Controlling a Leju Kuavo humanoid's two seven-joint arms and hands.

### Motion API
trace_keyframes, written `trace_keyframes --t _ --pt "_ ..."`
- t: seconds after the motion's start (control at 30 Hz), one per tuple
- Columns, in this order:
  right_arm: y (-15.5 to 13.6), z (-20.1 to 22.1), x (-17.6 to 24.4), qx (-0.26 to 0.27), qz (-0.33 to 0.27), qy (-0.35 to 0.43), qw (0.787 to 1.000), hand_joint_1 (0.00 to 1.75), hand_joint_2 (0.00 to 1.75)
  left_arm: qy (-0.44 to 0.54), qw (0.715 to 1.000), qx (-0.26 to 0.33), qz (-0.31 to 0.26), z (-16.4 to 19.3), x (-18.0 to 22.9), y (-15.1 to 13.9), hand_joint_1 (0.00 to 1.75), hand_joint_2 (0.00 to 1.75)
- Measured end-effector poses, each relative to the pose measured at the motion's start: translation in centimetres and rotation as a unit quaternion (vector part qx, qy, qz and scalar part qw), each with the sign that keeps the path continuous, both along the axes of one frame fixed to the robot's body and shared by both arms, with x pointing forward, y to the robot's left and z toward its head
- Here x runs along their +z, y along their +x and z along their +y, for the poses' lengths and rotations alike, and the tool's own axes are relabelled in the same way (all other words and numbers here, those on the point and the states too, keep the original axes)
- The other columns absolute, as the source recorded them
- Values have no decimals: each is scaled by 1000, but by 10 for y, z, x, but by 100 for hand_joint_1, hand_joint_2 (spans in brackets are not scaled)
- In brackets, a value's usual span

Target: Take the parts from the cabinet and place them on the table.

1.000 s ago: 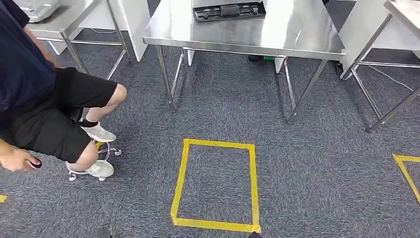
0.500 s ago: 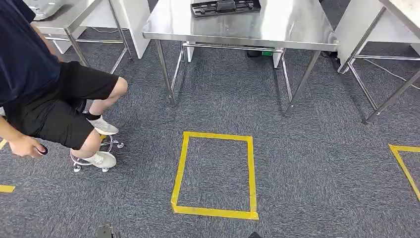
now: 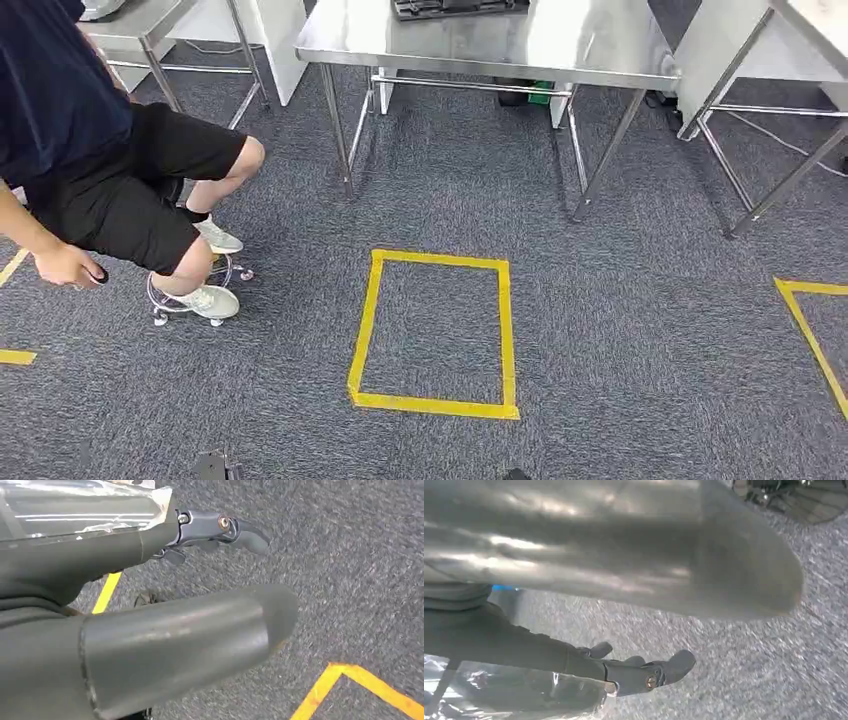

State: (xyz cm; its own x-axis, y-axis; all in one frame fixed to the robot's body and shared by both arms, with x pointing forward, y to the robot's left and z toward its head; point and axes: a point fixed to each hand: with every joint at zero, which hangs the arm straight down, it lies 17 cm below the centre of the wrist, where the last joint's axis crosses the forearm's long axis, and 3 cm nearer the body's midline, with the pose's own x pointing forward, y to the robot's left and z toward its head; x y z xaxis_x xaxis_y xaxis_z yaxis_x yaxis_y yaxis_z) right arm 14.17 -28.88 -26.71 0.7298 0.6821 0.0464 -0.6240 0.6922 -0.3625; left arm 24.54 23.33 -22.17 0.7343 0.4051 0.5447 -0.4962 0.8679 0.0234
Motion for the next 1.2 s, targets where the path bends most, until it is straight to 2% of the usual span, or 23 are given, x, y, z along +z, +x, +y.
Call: trace_keyframes --t 0.5,1.2 --pt "-7 -1 -2 -9 1 -2 1000 0 0 -5 1000 -6 0 -7 1 3 0 0" --pt "8 5 2 18 0 -3 1000 0 0 -3 1000 22 0 5 -1 -3 0 0"
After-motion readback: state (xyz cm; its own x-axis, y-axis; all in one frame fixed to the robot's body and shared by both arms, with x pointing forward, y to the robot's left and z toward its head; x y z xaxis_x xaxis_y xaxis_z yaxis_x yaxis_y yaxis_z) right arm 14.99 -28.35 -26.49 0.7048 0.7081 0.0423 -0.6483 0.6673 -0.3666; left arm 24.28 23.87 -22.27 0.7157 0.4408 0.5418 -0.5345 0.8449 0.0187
